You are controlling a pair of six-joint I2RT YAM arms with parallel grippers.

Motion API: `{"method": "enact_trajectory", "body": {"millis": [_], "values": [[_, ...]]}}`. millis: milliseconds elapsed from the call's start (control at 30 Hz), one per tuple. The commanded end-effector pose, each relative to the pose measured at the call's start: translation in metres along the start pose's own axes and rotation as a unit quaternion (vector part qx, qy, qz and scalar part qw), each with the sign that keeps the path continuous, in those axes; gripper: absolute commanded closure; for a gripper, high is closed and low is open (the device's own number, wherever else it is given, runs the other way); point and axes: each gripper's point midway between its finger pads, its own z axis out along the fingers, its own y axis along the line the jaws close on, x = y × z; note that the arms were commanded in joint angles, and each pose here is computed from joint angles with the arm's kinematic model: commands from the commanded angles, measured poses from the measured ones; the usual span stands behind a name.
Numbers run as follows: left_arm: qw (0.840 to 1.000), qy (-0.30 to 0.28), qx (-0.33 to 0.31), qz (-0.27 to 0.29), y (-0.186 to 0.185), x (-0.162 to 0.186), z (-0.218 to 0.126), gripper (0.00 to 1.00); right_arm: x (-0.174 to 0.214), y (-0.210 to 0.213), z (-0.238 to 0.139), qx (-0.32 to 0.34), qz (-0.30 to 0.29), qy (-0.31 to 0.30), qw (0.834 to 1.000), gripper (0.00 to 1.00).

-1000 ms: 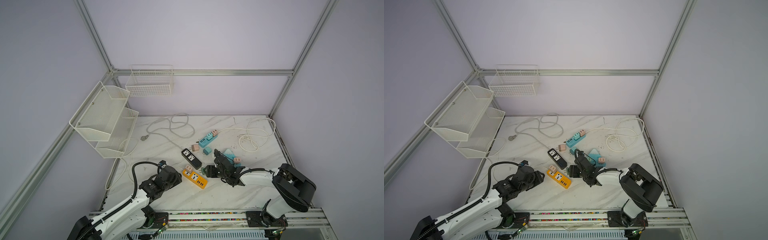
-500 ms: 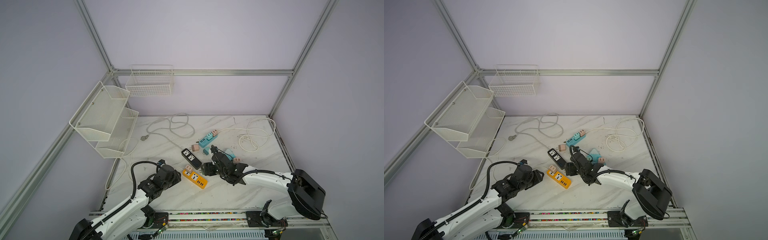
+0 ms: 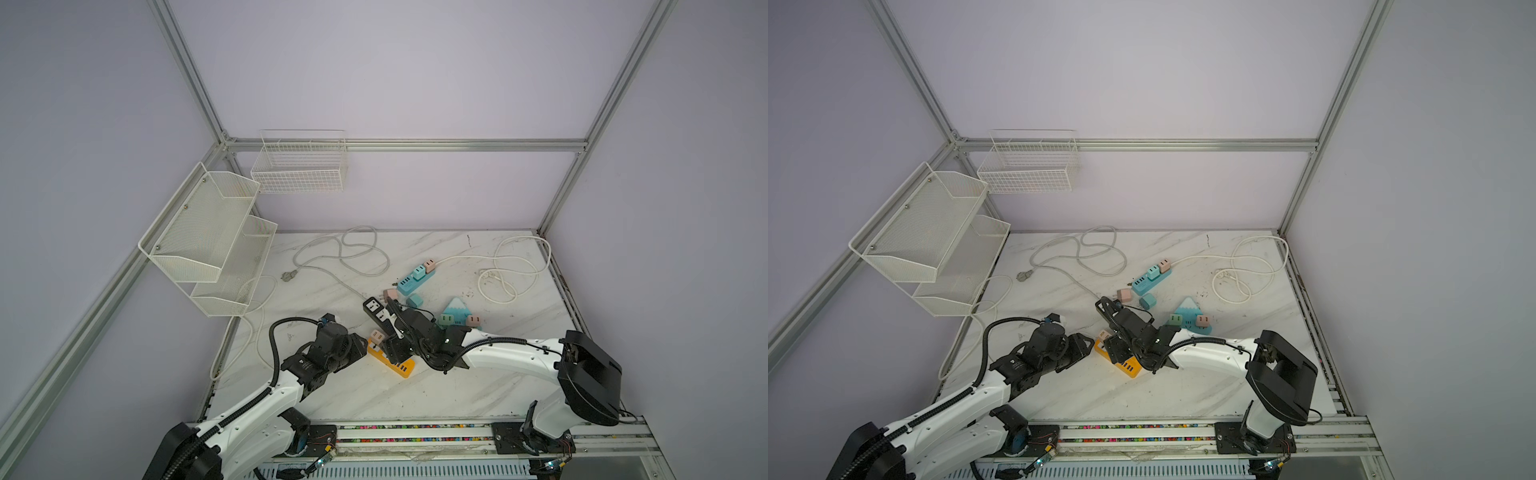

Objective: Pull the plug off the socket
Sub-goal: 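Move the right gripper onto the pink adapter while the left clamps the yellow strip, then grip the pink adapter with the right gripper while the left holds the strip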

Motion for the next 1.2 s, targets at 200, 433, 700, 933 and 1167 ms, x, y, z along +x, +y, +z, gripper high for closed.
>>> {"method": "enact_trajectory", "body": {"millis": [200,433,700,933,1167], "values": [[0.999,0.018,0.021,-0.028,-0.011,-0.005,0.018,0.52,-0.001,-0.001,0.017,0.024,-0.054,0.030,0.998,0.34],[0.998,0.033,0.031,-0.041,-0.014,-0.001,0.028,0.53,-0.001,0.000,0.028,0.027,-0.058,0.033,0.997,0.39],[0.998,0.045,0.015,-0.041,-0.008,0.002,0.034,0.54,-0.003,0.002,0.037,0.028,-0.070,0.035,0.997,0.42],[0.997,0.058,-0.005,-0.042,0.002,0.009,0.038,0.54,-0.003,0.003,0.046,0.029,-0.078,0.039,0.996,0.44],[0.996,0.067,-0.032,-0.047,0.017,0.016,0.037,0.56,0.000,0.005,0.055,0.023,-0.087,0.047,0.995,0.48]]}}
